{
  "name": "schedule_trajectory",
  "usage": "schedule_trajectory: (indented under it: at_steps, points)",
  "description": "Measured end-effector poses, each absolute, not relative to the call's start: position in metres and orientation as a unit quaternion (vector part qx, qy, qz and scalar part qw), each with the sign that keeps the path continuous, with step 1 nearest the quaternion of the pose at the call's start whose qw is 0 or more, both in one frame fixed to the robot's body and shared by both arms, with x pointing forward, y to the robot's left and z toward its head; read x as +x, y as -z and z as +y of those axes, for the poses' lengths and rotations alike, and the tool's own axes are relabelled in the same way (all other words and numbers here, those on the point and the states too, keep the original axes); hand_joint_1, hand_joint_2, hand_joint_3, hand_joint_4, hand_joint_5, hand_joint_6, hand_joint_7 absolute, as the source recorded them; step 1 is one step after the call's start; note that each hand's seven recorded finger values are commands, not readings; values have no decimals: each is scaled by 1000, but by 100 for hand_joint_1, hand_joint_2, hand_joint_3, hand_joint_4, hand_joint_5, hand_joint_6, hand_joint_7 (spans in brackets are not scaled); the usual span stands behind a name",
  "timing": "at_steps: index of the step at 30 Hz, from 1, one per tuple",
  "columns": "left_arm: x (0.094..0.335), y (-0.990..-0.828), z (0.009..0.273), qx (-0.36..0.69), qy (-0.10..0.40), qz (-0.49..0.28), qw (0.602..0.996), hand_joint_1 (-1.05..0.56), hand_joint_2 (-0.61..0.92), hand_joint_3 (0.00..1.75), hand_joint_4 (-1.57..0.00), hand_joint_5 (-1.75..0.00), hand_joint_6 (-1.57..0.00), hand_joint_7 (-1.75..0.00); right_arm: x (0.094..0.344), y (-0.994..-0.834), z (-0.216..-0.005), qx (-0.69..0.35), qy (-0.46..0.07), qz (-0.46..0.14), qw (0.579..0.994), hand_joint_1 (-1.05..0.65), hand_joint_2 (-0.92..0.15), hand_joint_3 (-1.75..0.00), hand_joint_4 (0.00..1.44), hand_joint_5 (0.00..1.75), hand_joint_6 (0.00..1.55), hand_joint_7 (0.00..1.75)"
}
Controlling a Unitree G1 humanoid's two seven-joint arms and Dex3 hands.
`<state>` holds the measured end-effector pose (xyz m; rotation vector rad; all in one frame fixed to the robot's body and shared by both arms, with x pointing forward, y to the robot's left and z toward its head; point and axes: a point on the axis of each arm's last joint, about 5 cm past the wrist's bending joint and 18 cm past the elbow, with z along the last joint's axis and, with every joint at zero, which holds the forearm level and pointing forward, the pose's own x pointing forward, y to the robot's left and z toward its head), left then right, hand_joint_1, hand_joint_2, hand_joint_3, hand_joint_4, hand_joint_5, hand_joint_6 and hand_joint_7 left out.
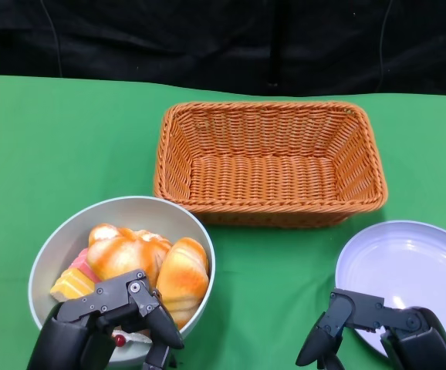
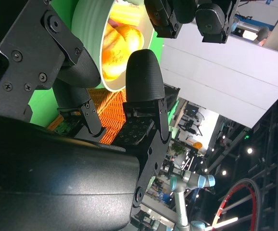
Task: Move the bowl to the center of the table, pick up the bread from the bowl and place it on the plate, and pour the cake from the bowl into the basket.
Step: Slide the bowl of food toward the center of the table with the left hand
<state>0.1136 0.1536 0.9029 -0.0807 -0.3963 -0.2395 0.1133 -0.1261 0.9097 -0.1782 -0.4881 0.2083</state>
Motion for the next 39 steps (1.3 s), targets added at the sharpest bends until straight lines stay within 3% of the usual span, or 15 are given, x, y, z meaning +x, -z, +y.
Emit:
schedule_trajectory:
  at_steps: [24,27,29,32,35,37,39]
  points:
    - [115,-901,156,-41,113,-196,973,-11,45,127,-88,-164,-85,-135,114,-907,-126,-86,-104,-239,962,12,-14,-168,89,157,88,126]
    - [115,-902,157,-36,109,-204,972,-11,53,113,-85,-141,-84,-119,114,-907,-126,-86,-104,-239,962,13,-13,-169,89,158,88,127]
    - [116,-903,158,-26,107,-218,970,-14,57,99,-82,-107,-86,-86,114,-906,-126,-86,-104,-238,962,12,-13,-169,89,158,88,127]
    - [118,-904,161,-8,103,-235,966,-19,55,94,-76,-88,-84,-58,114,-906,-126,-86,-104,-237,962,11,-14,-168,89,158,88,127]
    - [121,-906,164,6,100,-243,965,-27,56,87,-68,-88,-80,-46,113,-906,-126,-86,-104,-237,962,11,-14,-168,89,159,88,127]
    - [123,-907,168,16,96,-249,964,-32,70,62,-62,-88,-78,-35,113,-906,-126,-87,-104,-237,962,11,-13,-168,90,159,88,127]
    - [124,-906,174,33,90,-255,962,-38,86,31,-63,-75,-77,-18,113,-906,-126,-87,-104,-237,962,11,-13,-169,90,159,88,127]
